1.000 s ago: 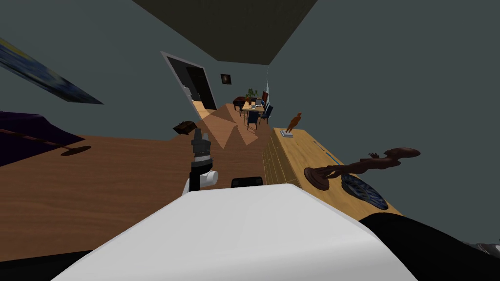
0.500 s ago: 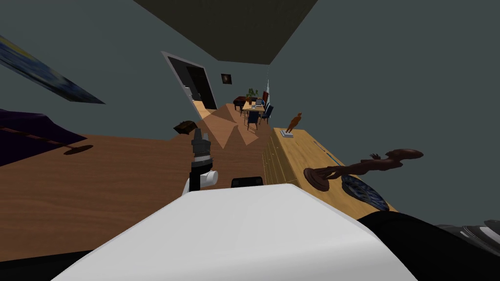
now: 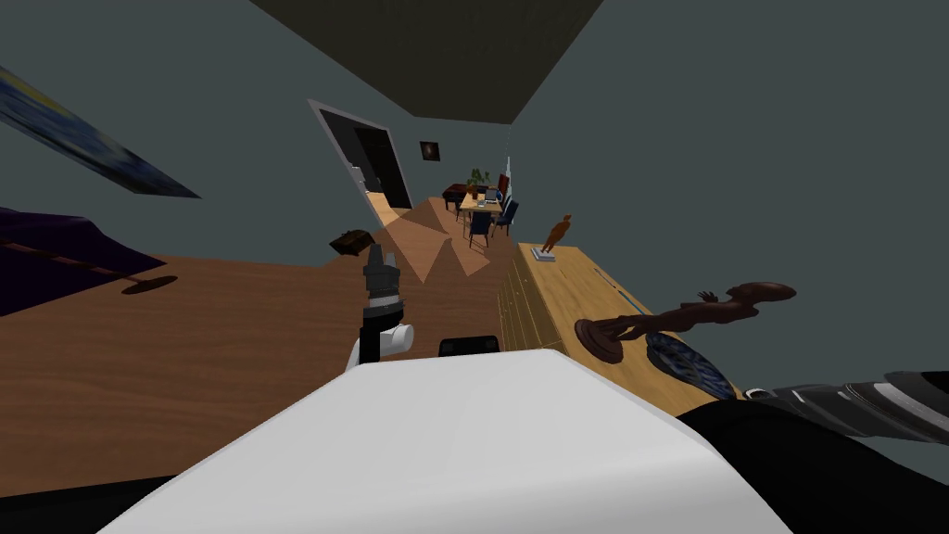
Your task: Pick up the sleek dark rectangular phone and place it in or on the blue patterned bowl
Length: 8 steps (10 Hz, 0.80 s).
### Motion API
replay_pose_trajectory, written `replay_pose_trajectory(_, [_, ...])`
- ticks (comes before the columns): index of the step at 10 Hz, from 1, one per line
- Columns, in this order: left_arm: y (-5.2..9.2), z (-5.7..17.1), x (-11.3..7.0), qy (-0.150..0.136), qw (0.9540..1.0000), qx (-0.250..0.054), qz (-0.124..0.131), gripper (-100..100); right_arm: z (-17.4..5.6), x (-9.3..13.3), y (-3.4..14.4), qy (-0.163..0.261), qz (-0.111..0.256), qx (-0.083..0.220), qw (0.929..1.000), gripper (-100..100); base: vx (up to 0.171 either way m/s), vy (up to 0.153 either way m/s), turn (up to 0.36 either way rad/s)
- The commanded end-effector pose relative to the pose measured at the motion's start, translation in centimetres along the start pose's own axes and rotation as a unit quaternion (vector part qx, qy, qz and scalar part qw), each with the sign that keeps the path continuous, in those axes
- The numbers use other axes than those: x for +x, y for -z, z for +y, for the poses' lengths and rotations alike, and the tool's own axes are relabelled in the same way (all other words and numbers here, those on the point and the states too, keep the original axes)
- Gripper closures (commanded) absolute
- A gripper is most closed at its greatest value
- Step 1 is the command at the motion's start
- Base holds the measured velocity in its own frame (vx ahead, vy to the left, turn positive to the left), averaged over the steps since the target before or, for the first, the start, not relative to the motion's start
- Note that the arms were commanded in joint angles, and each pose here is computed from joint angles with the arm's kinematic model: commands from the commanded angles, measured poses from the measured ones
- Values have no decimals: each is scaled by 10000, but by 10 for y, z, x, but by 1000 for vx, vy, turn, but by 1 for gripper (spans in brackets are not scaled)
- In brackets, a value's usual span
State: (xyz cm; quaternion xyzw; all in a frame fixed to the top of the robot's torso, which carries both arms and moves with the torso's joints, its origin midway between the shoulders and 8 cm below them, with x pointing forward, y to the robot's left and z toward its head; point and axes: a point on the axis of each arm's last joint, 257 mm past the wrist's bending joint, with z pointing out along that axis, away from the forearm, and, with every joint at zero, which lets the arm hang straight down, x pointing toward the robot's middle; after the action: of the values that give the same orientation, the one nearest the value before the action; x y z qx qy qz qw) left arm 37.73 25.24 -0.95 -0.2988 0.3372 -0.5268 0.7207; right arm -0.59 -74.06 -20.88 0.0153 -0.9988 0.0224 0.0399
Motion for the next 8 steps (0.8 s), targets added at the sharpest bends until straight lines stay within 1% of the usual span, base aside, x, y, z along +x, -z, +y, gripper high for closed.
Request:
replay_pose_trajectory(1, [0, 0, 0, 0, 10000, 0, 0, 0, -3, -1, 5, -106, -70, -23, 9999, 100, 7, -15, 22])
replay_pose_trajectory(2, [0, 0, 0, 0, 10000, 0, 0, 0, -4, -9, 6, -95, -160, -12, 9998, 100, 4, -7, -4])
replay_pose_trajectory(3, [0, 0, 0, 0, 10000, 0, 0, 0, -5, -12, 7, 14, -127, 11, 9999, 100, 0, 0, -14])
replay_pose_trajectory(5, [0, 0, 0, 0, 10000, 0, 0, 0, -8, -35, 22, 79, -266, 17, 9996, 100, 1, -6, -9])
replay_pose_trajectory(6, [0, 0, 0, 0, 10000, 0, 0, 0, -8, -35, 22, 79, -266, 17, 9996, 100, 4, -14, 18])
replay_pose_trajectory(7, [0, 0, 0, 0, 10000, 0, 0, 0, -8, -45, 28, 92, -344, 6, 9994, 100, 8, -10, 0])
replay_pose_trajectory(8, [0, 0, 0, 0, 10000, 0, 0, 0, -8, -42, 28, 116, -294, 15, 9995, 100, 8, -9, 4])
